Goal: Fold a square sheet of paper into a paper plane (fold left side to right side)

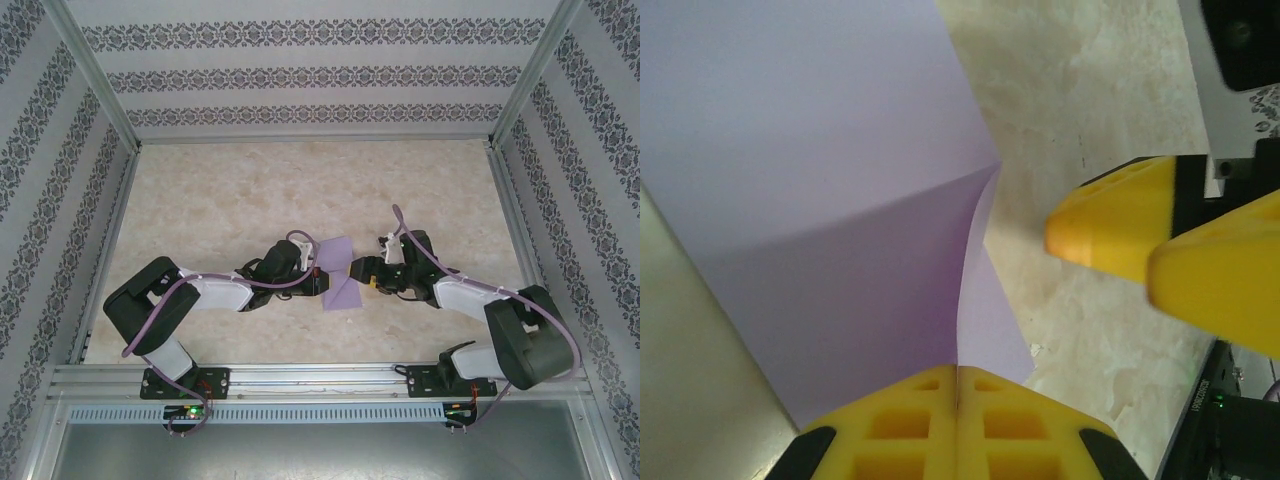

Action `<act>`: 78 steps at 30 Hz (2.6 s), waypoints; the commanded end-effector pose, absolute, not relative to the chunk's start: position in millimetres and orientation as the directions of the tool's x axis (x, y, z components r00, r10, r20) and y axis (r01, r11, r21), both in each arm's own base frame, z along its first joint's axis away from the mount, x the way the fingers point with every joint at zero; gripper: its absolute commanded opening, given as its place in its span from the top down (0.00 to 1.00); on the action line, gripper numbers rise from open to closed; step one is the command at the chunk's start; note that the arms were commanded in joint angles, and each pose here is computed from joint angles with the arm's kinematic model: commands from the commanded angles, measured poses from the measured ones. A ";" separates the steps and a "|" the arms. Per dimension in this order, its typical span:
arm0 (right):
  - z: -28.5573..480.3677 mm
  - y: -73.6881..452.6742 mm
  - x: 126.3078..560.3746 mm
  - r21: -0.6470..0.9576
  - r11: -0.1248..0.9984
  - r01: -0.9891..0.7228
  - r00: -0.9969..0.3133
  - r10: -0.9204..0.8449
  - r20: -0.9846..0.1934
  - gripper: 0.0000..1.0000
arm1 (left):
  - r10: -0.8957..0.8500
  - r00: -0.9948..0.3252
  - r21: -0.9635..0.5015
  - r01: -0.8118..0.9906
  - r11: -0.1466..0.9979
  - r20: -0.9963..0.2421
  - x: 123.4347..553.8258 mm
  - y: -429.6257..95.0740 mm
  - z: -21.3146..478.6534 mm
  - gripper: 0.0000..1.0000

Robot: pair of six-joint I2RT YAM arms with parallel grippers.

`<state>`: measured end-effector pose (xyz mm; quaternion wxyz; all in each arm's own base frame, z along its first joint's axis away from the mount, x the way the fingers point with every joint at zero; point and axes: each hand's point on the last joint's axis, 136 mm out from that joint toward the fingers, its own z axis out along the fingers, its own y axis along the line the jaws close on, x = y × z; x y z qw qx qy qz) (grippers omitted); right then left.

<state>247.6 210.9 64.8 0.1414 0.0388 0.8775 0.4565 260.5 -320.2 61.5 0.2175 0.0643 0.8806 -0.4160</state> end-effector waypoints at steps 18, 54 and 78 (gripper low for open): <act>59.1 238.7 285.9 0.840 0.537 -0.078 -0.940 0.240 -0.241 0.30 | -0.117 -0.879 -0.722 0.296 0.626 -0.462 264.3 -317.2 71.8 0.98; 34.8 257.6 279.9 0.802 0.580 -0.142 -0.942 0.171 -0.290 0.71 | -0.134 -0.906 -0.640 0.173 0.748 -0.401 262.5 -291.0 10.1 0.82; 207.6 217.8 306.9 0.835 0.376 -0.402 -0.756 0.379 -0.534 1.00 | -0.455 -0.570 -0.725 0.460 0.513 -0.683 255.1 -245.9 226.5 0.13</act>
